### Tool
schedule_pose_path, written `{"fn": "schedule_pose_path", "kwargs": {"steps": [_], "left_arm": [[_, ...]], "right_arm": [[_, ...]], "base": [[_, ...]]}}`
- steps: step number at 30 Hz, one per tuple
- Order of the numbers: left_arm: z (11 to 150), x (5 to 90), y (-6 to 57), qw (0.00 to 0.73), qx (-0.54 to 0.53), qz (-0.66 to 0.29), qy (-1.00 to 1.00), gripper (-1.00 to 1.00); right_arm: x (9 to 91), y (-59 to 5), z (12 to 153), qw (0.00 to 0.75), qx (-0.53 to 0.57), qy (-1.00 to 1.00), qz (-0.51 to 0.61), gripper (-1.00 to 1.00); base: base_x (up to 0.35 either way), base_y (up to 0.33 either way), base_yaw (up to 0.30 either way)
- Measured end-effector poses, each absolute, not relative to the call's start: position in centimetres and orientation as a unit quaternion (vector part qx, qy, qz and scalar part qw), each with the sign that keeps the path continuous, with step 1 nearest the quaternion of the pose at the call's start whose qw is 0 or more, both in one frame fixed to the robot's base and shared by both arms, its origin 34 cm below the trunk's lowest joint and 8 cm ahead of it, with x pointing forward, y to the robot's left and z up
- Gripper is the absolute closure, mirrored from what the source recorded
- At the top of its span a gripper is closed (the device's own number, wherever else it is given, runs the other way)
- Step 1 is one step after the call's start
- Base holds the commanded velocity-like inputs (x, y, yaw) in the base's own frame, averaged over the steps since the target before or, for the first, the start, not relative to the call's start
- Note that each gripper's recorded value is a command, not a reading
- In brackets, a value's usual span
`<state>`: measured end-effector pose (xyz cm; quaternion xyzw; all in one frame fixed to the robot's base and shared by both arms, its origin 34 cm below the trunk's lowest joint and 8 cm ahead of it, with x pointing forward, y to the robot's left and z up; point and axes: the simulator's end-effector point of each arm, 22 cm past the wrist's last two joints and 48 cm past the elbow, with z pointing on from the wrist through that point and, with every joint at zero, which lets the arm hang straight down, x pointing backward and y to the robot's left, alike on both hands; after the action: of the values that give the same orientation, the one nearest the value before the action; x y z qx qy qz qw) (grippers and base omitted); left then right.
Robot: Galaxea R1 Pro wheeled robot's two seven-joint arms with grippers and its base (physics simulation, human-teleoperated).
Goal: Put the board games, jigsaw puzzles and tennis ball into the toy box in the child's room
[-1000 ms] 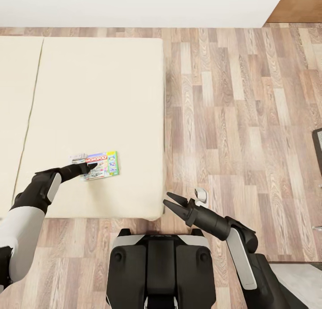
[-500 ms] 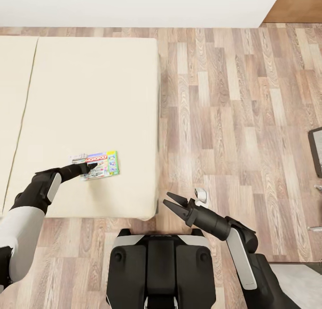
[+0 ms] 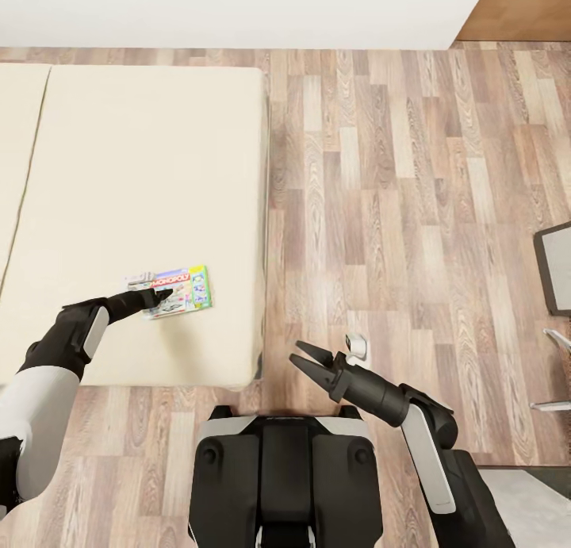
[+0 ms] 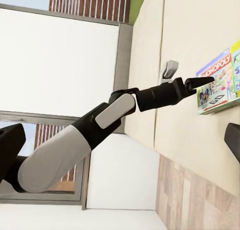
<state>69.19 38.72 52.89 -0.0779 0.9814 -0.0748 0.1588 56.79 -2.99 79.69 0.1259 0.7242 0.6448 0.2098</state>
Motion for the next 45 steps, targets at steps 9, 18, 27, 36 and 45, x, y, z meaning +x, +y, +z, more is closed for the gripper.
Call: {"fn": "schedule_pose_path", "kwargs": {"steps": [9,18,27,36,45], "left_arm": [[52.9,69.19,38.71,0.159,-0.078,-0.075,0.981,-1.0],[52.9,69.21,38.7,0.159,-0.078,-0.075,0.981,-1.0],[53.01,69.38,38.71,0.161,-0.078,-0.075,0.981,-1.0],[53.01,69.38,38.72,0.161,-0.077,-0.075,0.981,-1.0],[52.99,69.36,38.63,0.16,-0.077,-0.076,0.981,-1.0]], "right_arm": [[56.78,-3.0,79.73,0.21,0.126,0.723,0.646,-1.0],[56.93,-3.11,79.49,0.218,0.124,0.726,0.64,-1.0],[56.99,-3.16,79.36,0.222,0.123,0.728,0.637,-1.0],[57.05,-3.22,79.29,0.221,0.125,0.729,0.636,-1.0],[57.0,-3.2,79.33,0.219,0.126,0.728,0.637,-1.0]], "base": [[0.0,-0.137,0.0],[0.0,-0.087,0.0],[0.0,-0.02,0.0],[0.0,0.0,0.0],[0.0,-0.001,0.0]]}}
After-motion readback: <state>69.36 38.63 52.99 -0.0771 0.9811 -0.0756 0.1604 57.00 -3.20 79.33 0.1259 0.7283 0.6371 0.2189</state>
